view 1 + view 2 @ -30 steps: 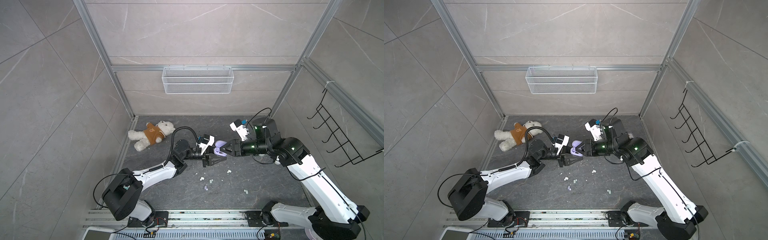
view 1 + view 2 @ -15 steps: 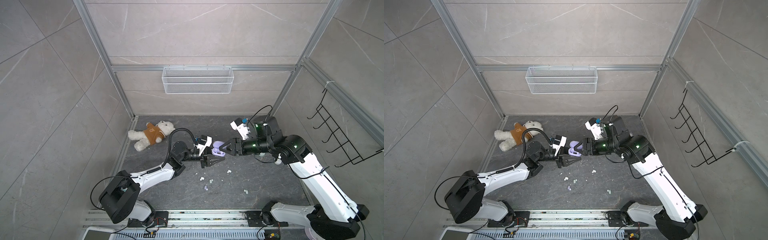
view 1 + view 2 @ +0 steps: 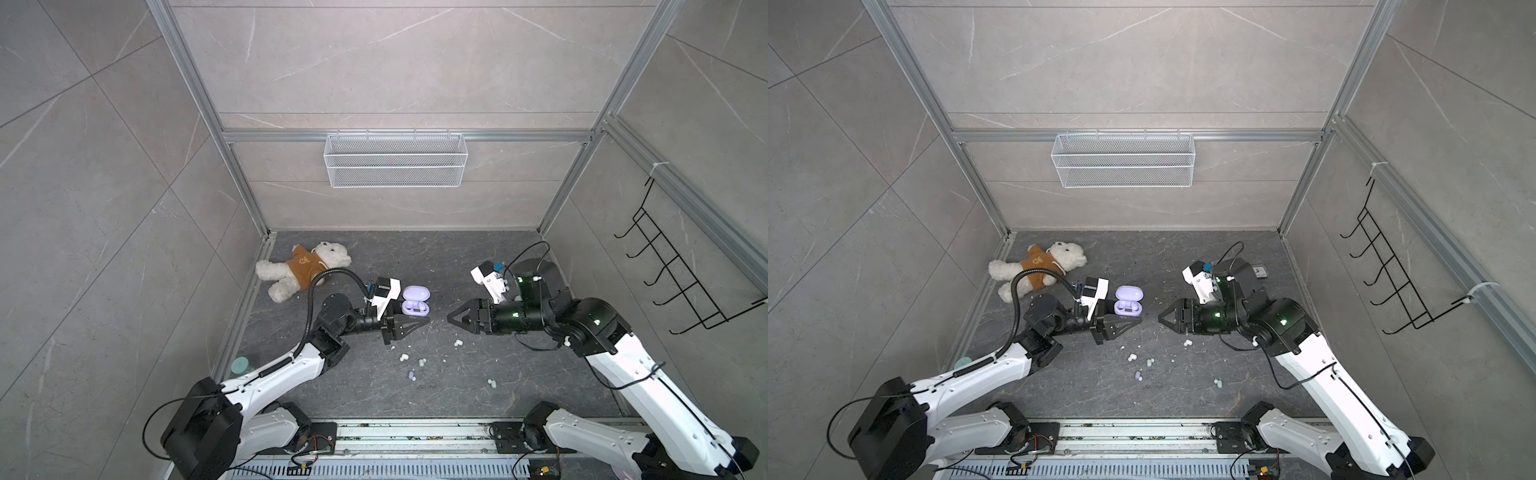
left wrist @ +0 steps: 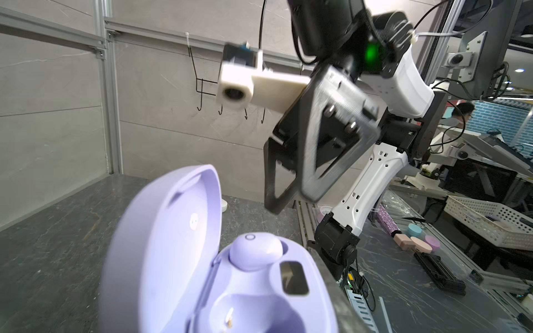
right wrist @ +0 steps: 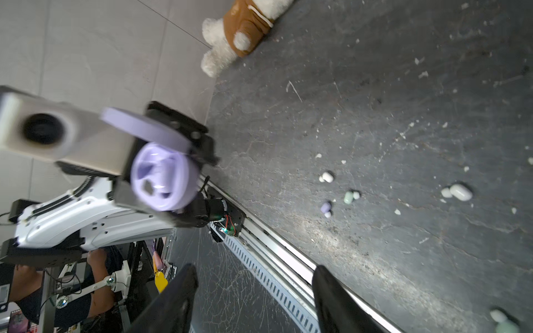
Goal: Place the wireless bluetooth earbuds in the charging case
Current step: 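Move the right gripper down to the second lavender earbud on the table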
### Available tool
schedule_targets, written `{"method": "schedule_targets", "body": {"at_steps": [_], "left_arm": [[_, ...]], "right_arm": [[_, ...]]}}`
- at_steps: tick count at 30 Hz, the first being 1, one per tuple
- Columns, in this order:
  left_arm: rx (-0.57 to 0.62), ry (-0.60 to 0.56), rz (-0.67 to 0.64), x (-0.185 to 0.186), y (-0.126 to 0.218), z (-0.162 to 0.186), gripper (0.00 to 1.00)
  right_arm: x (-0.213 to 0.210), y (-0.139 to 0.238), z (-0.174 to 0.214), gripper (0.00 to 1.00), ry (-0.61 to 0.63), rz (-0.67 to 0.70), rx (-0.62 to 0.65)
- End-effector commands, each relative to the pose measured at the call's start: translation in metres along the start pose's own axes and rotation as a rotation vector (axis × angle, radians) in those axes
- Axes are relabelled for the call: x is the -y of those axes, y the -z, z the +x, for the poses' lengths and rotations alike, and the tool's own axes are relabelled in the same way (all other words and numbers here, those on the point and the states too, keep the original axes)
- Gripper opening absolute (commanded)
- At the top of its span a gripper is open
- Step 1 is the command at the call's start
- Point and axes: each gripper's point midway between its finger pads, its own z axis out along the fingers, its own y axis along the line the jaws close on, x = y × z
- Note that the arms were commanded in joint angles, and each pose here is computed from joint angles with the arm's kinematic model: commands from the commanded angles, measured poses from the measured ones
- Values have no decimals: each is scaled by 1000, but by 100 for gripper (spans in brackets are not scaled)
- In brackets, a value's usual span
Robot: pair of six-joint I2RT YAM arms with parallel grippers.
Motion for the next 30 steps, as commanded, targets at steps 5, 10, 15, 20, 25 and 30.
{"method": "schedule_targets", "body": {"at_steps": [5,10,15,20,25,30], "left_arm": [[-24,-46,-88,18,30,-4,28],[-44,-47,-115,32,47,-3,28],[-54,-46,-131,45,61,-5,28],[-53,-44,-137,53,69,-5,28],[-46,-42,-131,60,74,-6,28],[-41,-47,-131,63,77,-7,28]], "right_arm": [[44,-72,34,66,-65,204,-90],[66,-122,64,63,-127,311,-182],[66,-156,86,57,-207,398,-222],[65,-188,103,52,-312,491,-232],[79,-209,115,48,-401,540,-232],[78,-221,115,46,-387,554,-280]]}}
